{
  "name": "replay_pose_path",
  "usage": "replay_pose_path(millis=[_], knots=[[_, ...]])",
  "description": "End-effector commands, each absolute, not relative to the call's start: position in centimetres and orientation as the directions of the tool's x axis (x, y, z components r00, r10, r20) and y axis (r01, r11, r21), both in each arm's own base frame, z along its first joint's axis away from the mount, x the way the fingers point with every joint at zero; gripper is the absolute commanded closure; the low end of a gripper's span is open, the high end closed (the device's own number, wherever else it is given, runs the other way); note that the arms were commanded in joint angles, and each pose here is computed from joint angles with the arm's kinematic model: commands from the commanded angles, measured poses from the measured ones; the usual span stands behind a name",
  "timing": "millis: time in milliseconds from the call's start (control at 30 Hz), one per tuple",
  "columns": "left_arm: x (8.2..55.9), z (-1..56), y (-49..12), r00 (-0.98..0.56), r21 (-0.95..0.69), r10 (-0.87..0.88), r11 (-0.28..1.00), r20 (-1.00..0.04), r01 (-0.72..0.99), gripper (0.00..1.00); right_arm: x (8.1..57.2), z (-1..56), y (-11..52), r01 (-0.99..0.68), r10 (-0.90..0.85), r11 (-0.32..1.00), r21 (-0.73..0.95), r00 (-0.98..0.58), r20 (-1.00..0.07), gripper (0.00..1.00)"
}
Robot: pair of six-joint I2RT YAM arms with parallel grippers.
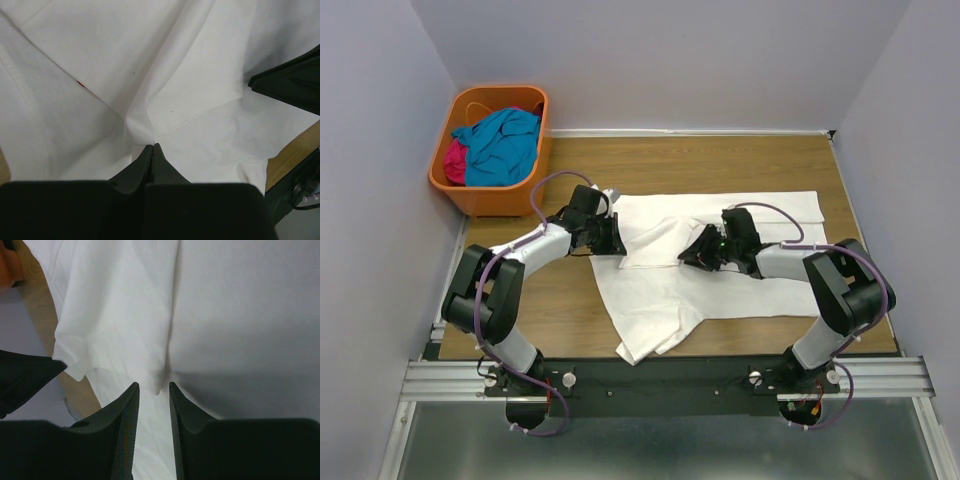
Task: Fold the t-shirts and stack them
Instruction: Fold the tshirt
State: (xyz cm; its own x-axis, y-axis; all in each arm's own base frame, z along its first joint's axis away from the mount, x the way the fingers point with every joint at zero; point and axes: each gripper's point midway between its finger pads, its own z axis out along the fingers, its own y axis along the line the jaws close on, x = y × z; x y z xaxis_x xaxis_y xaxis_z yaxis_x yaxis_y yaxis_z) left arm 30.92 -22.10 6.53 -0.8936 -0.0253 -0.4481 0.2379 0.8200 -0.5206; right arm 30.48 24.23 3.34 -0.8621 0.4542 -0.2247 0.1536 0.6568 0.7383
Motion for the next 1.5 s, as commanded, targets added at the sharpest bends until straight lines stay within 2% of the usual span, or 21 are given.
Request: replay_pose_path(millis=[0, 433, 533, 667, 767, 1000, 1467], knots=[[31.9, 6.8, -22.3, -0.881, -0.515, -0.027, 0.820, -0.472, 0.251, 1.00, 30.1, 2.3, 24.2, 0.173, 0.450, 0.680, 0.713, -0.866, -0.219, 0.63], [31.8, 6.8, -22.4, -0.882, -0.518, -0.031, 0.819, -0.470, 0.247, 1.00, 30.5, 2.7, 26.7, 0.110, 0.392, 0.645, 0.756, -0.897, -0.204, 0.65], [31.7, 6.9, -22.4, -0.881, -0.519, -0.030, 0.817, -0.472, 0.250, 1.00, 30.7, 3.2, 26.7, 0.098, 0.391, 0.645, 0.758, -0.895, -0.217, 0.72], [31.6, 7.1, -22.4, -0.880, -0.520, -0.031, 0.817, -0.474, 0.251, 1.00, 31.0, 3.6, 26.0, 0.092, 0.390, 0.680, 0.727, -0.885, -0.253, 0.91], [31.0, 7.1, -22.3, -0.885, -0.522, -0.029, 0.816, -0.465, 0.247, 1.00, 30.7, 3.6, 25.2, 0.087, 0.369, 0.721, 0.688, -0.888, -0.275, 0.99], [29.1, 5.6, -22.0, -0.906, -0.514, -0.010, 0.826, -0.423, 0.231, 1.00, 30.7, 5.0, 23.7, 0.038, 0.293, 0.803, 0.594, -0.894, -0.340, 1.00], [27.1, 4.7, -23.5, -0.925, -0.530, 0.022, 0.814, -0.380, 0.237, 1.00, 30.3, 4.4, 21.4, -0.002, 0.163, 0.895, 0.445, -0.930, -0.331, 1.00]])
